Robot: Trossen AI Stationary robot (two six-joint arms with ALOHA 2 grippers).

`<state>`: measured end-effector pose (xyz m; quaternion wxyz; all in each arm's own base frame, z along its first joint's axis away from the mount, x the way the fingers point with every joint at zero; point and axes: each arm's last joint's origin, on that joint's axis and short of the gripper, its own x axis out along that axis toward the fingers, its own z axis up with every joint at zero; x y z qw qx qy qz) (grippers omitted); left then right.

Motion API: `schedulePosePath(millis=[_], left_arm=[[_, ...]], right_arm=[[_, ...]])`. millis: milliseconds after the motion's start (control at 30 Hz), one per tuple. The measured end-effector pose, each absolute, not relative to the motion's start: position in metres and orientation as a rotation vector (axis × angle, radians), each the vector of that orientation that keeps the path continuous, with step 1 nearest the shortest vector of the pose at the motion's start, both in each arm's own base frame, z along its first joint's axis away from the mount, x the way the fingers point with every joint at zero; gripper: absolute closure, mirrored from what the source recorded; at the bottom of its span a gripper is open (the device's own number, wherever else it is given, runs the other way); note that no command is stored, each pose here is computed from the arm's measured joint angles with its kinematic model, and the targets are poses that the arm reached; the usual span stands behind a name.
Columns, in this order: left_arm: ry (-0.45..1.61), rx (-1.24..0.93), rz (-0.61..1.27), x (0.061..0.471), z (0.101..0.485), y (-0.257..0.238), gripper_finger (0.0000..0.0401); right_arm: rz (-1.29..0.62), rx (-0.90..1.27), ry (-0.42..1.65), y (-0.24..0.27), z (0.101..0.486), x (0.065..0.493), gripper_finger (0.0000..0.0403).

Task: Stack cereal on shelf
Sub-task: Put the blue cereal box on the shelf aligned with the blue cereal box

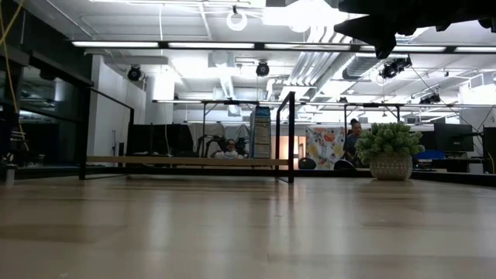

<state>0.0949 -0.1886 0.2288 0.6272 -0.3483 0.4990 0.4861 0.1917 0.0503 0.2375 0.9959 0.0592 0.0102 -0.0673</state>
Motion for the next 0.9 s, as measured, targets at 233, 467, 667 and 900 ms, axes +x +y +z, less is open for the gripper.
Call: schedulePosePath(millis=[233, 467, 667, 900], left_arm=[[1.187, -0.856, 1.01, 0.091, 0.251, -0.18, 0.0287], [1.221, -0.992, 0.87, 0.082, 0.299, -0.161, 0.0284], [1.181, -1.076, 0.758, 0.073, 0.338, -0.14, 0.0284], [0.762, -1.049, 0.509, 0.079, 0.378, -0.119, 0.0284]], right_arm=[[-0.135, 0.119, 0.02, 0.05, 0.237, 0.192, 0.0203], [-0.135, 0.119, 0.02, 0.05, 0.237, 0.192, 0.0203], [-0.135, 0.118, 0.021, 0.05, 0.237, 0.192, 0.0203], [-0.135, 0.111, 0.021, 0.05, 0.237, 0.192, 0.0203]])
